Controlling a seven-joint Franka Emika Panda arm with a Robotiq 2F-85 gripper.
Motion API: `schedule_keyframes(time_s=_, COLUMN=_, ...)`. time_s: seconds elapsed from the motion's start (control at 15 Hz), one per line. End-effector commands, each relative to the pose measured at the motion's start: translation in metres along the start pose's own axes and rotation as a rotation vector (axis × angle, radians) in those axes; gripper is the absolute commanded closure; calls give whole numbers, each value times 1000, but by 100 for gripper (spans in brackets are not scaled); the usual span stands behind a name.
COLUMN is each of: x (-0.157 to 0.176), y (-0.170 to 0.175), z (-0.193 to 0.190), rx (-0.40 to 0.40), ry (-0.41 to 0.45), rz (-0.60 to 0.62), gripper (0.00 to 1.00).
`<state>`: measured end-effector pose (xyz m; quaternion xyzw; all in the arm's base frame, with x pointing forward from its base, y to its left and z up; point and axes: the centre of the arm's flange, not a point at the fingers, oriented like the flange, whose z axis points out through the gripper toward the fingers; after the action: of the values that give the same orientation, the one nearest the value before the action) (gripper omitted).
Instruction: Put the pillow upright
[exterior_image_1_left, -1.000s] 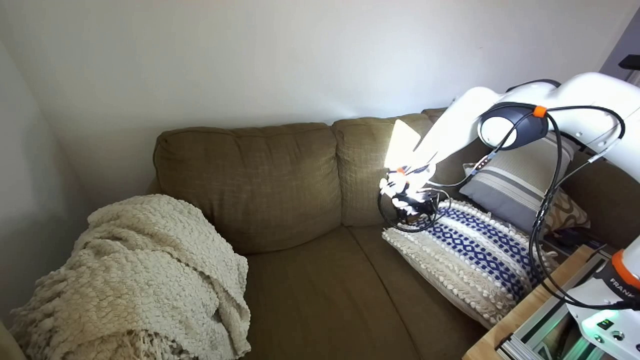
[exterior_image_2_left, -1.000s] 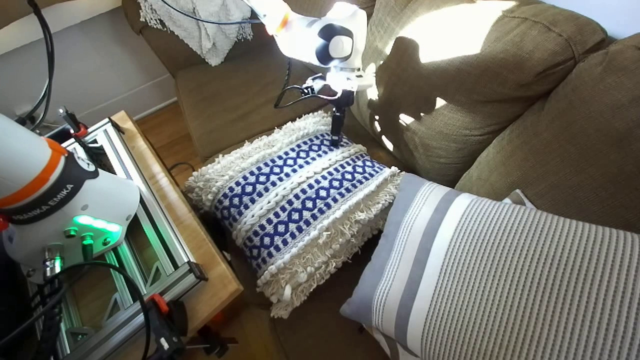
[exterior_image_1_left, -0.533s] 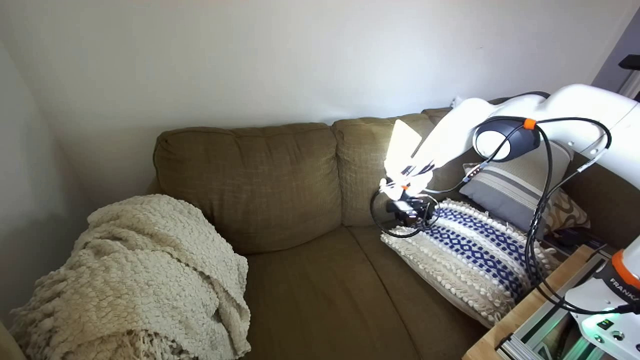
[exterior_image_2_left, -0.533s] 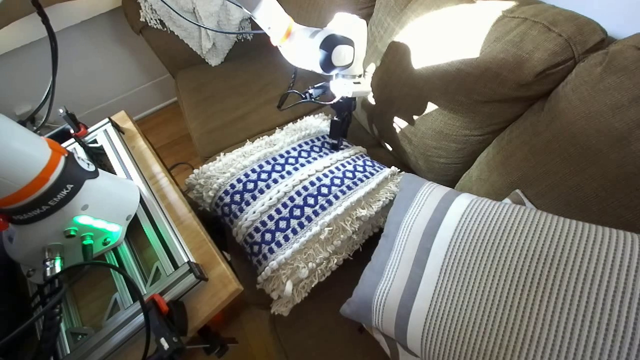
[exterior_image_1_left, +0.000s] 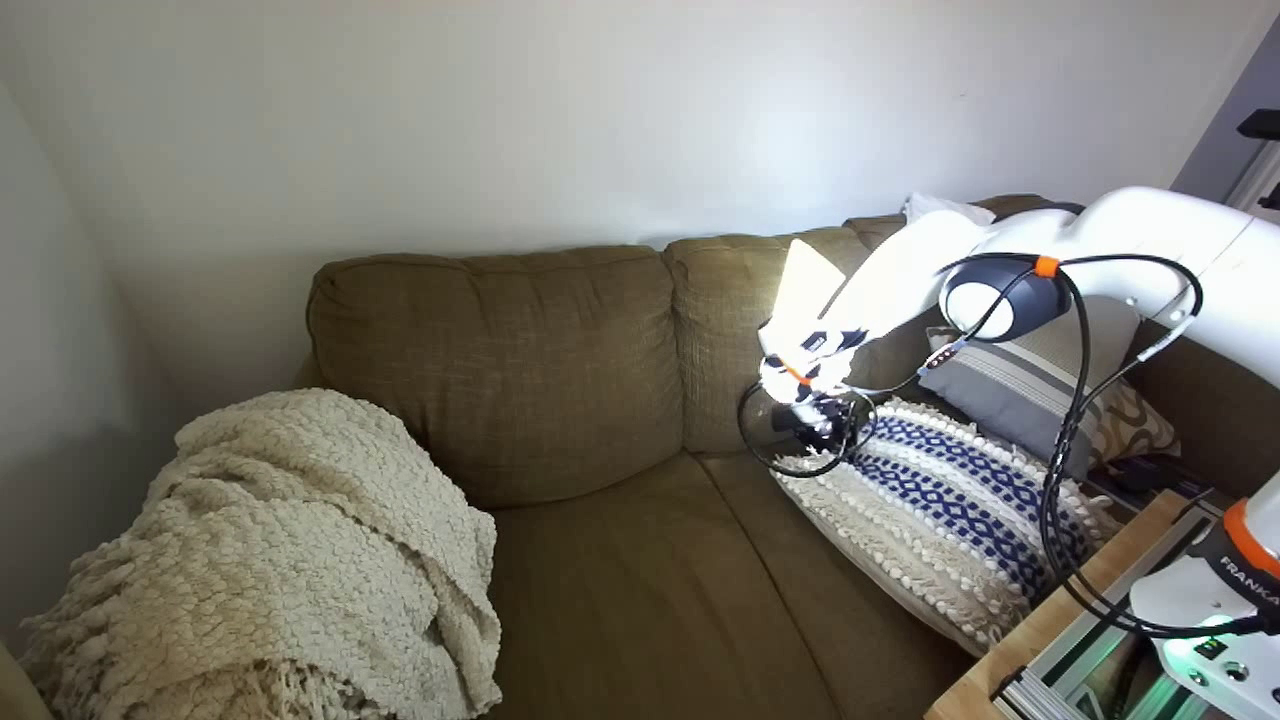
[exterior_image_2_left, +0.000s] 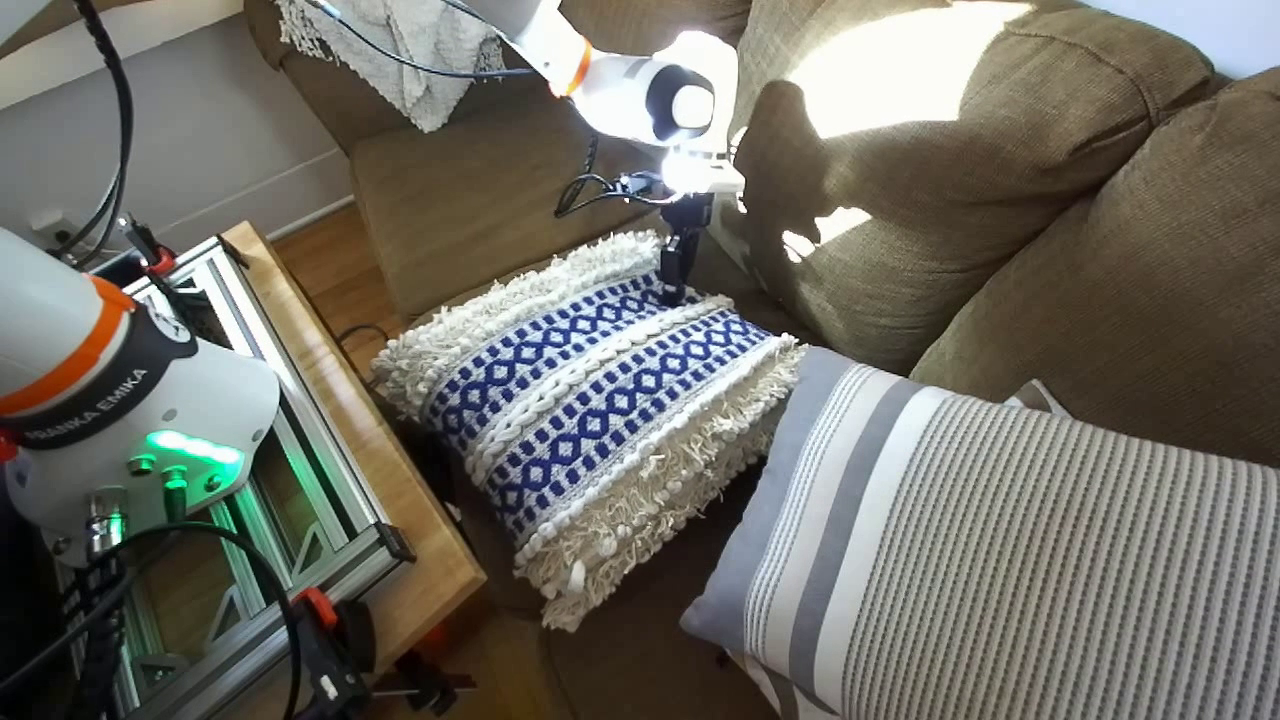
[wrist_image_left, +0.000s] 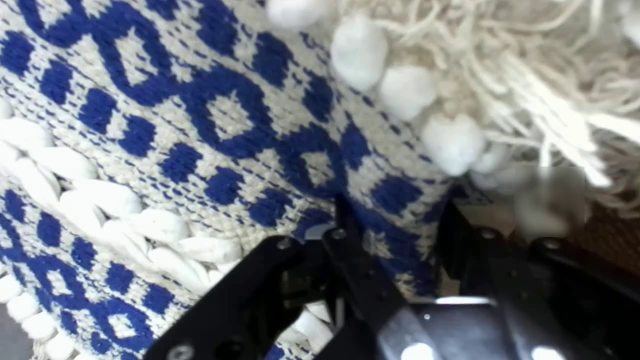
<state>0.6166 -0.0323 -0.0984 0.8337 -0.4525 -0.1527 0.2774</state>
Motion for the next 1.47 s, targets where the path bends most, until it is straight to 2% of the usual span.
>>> schedule_keyframes(time_s=0.0, x=3, y=4, z=17, rx=-6, ry=4, rz=-14, gripper=90)
schedule_keyframes(time_s=0.13, x=-4, y=18, z=6, rx=9, ry=22, rz=-4, gripper=99)
schedule_keyframes(time_s=0.2, x=-9, y=27, z=1, rx=21, ry=27, rz=3, gripper=95)
schedule_keyframes(time_s=0.27, x=-13, y=34, z=-5, rx=32, ry=37, rz=11, gripper=97)
schedule_keyframes(time_s=0.6, x=-41, y=83, z=-35, rx=96, ry=127, rz=109, gripper=96)
schedule_keyframes(time_s=0.8, x=-49, y=103, z=-48, rx=153, ry=182, rz=195, gripper=96)
schedule_keyframes(time_s=1.13, x=-70, y=142, z=-79, rx=304, ry=306, rz=317, gripper=96)
schedule_keyframes(time_s=1.4, x=-84, y=178, z=-103, rx=365, ry=410, rz=417, gripper=96)
